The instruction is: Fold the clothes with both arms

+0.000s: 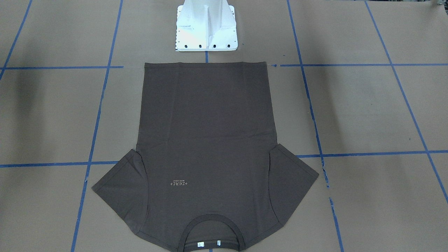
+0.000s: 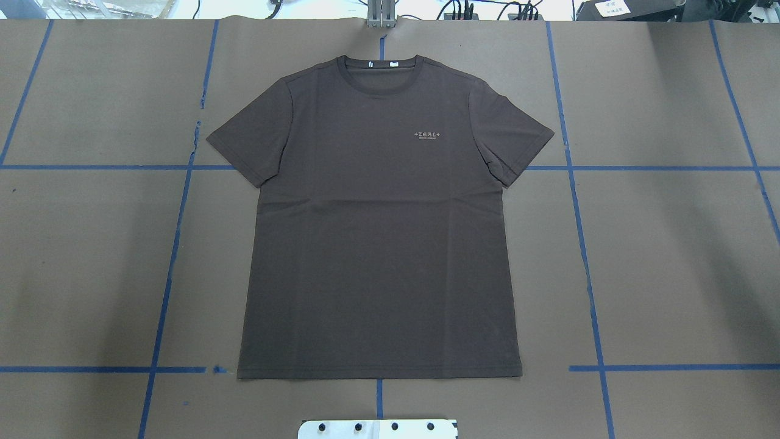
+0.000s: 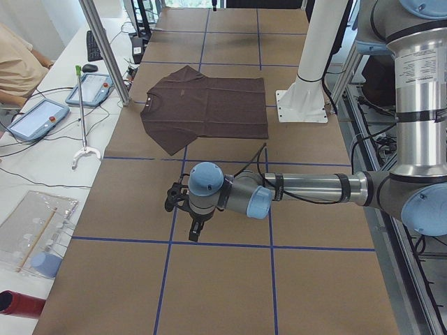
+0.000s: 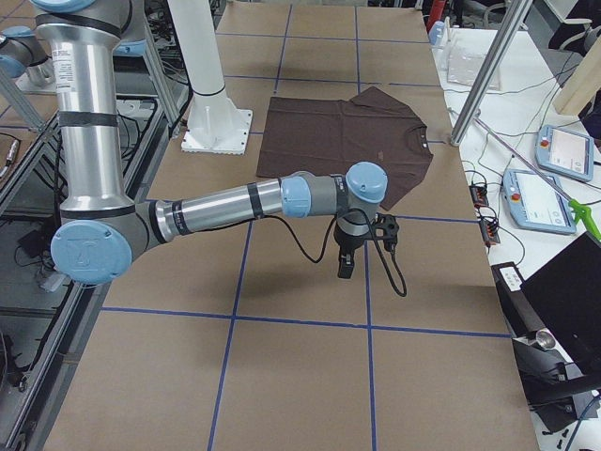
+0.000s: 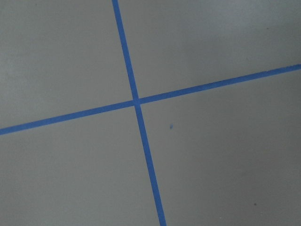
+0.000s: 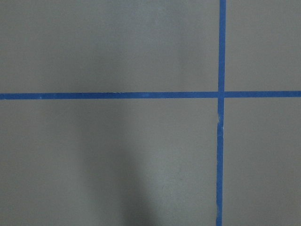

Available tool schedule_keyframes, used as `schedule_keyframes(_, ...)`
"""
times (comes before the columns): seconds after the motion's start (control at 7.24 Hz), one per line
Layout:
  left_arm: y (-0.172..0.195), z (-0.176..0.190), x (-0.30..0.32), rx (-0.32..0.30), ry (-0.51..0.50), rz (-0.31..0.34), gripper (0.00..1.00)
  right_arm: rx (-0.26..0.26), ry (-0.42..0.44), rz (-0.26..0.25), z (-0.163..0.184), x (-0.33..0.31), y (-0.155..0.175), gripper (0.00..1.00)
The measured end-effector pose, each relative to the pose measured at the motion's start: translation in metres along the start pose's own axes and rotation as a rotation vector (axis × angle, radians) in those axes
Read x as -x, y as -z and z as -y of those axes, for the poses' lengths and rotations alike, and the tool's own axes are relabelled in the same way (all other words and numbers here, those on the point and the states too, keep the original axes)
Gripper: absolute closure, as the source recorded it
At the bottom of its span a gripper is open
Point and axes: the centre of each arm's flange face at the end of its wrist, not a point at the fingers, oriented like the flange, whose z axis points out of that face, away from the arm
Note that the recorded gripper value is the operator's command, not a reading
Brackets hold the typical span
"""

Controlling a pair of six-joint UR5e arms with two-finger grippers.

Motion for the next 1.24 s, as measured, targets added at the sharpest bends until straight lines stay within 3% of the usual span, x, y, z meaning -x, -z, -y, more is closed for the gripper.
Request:
schedule_keyframes(0.55,0.005,-0.008,-0.011,-0.019,-0.069,-0.003,0.00,0.011,-0.012,0.055,-0.003,0.004,-0.002,0.00)
schedule_keyframes(0.83,0.004,-0.011,-0.013,-0.022,-0.075,-0.026,0.00,-0.005,0.032,0.075,-0.001,0.011,-0.008,0.00)
schedule_keyframes(1.1,0.005,-0.013,-0.015,-0.040,-0.091,-0.036,0.00,-0.022,0.132,0.090,0.008,0.070,-0.044,0.00)
schedule_keyframes(1.24,0.005,-0.013,-0.015,-0.046,-0.092,-0.038,0.00,-0.053,0.113,0.077,0.018,0.111,-0.062,0.00)
